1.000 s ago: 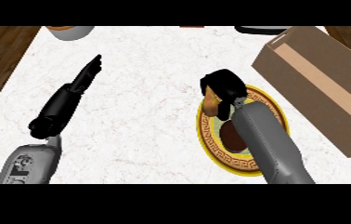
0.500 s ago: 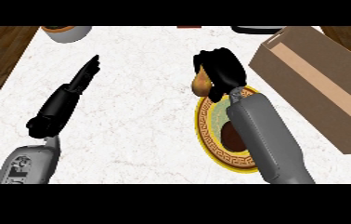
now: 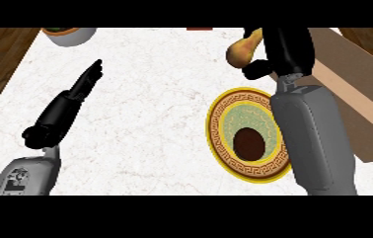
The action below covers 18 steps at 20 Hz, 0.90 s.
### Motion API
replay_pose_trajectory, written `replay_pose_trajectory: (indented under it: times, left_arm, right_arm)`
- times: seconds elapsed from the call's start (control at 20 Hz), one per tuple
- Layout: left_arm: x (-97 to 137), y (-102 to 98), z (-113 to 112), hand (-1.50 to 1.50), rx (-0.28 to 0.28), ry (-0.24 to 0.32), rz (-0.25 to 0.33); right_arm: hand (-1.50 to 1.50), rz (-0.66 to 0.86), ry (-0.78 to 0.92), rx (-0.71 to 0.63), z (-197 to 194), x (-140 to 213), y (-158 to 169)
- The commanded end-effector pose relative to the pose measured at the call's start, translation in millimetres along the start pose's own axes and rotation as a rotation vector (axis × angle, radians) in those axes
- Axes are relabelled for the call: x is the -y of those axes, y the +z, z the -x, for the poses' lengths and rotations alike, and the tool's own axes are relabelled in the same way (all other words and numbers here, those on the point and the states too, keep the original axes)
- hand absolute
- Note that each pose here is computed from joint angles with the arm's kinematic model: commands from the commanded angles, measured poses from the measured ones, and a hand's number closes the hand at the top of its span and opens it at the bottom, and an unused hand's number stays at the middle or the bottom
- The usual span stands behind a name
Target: Pick the pear from the plate and place it in the cardboard box
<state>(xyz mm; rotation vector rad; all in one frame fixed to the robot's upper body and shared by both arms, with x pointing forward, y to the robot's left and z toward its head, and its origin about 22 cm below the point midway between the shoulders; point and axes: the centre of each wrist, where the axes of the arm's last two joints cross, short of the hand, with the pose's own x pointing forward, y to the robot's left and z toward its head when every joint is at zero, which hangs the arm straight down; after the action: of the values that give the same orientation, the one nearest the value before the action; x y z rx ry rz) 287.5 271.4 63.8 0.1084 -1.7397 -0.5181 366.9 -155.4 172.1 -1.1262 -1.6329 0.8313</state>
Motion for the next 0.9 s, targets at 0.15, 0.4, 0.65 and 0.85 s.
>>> replay_pose_trajectory:
  times: [0.15,0.4,0.65,0.85]
  left_arm:
    - [5,-10,-14,0.00,0.025,-0.010,0.009]
    - [0,4,5,0.00,0.022,-0.006,0.025]
    - [-1,-1,6,0.00,0.022,-0.017,0.017]
    - [-3,-4,5,0.00,0.023,-0.007,0.017]
  right_arm:
    - [1.50,0.152,-0.046,-0.241,48,53,-23]
    - [1.50,0.185,-0.045,-0.320,113,60,-31]
    - [1.50,0.015,0.113,-0.361,171,81,-41]
    - [1.50,-0.228,0.098,-0.467,196,68,-40]
